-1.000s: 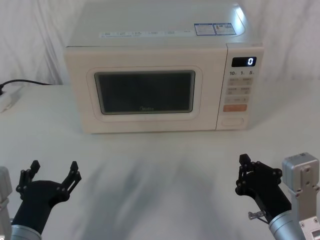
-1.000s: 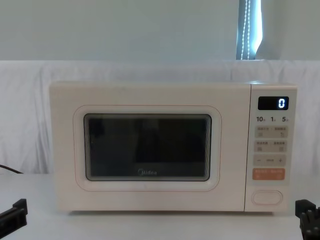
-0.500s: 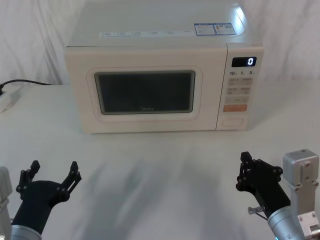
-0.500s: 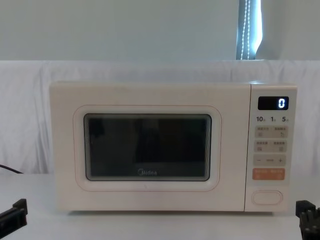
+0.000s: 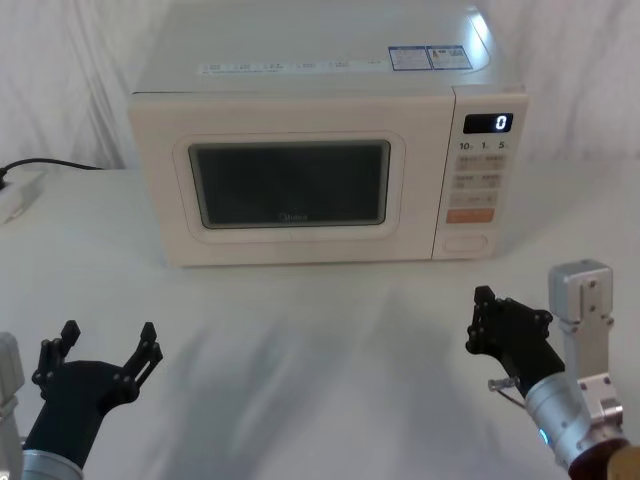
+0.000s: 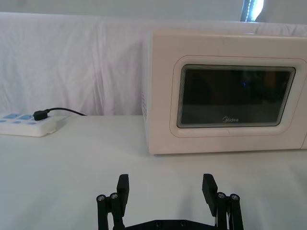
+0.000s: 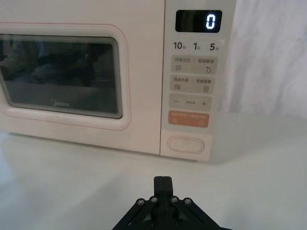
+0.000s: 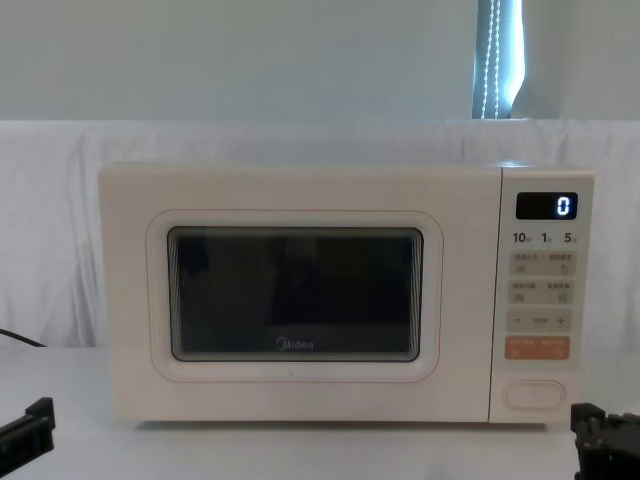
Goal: Press the button to open the microwave door with one hand; close the microwave door with the other hand.
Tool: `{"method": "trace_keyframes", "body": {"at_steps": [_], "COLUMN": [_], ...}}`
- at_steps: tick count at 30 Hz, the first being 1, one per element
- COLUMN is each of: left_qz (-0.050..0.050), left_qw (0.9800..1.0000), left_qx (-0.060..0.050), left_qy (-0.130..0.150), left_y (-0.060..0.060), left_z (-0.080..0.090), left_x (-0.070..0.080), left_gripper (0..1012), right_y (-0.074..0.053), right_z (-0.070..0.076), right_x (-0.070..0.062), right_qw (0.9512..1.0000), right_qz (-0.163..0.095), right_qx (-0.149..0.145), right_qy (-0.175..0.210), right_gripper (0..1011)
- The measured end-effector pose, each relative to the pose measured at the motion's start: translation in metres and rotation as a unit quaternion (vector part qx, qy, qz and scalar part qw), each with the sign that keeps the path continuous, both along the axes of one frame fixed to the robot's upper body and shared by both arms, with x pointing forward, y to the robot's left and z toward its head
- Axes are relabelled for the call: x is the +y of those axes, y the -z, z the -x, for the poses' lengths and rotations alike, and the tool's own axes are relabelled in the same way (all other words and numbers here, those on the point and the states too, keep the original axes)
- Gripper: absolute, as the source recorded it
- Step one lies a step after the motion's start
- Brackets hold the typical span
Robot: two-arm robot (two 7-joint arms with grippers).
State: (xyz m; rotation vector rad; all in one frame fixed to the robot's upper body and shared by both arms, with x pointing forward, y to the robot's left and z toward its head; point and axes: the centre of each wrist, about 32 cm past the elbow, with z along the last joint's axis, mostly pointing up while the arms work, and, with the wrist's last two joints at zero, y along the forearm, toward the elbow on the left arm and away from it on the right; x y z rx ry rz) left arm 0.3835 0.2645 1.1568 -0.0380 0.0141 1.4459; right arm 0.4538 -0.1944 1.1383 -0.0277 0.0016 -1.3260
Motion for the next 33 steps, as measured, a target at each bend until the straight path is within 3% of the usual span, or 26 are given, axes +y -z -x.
{"method": "trace_keyframes", "body": {"at_steps": [16, 33], "left_qz": [0.0, 0.0], "left_qw": [1.0, 1.0], "left_qx": [0.0, 0.0], "left_qy": [0.0, 0.0], "left_y": [0.0, 0.0], "left_z": [0.0, 0.0], "left_x": [0.0, 0.0], "left_gripper": [1001, 1001], "right_y": [0.008, 0.012], "right_z": [-0.058, -0.094], "right_x": [-0.017, -0.022], "right_qw": [0.9999, 0.9998], "right_qz": [0.003, 0.0], "right_qx": [0.012, 0.018], "right_qy": [-0.003, -0.001], "right_gripper": [0, 0]}}
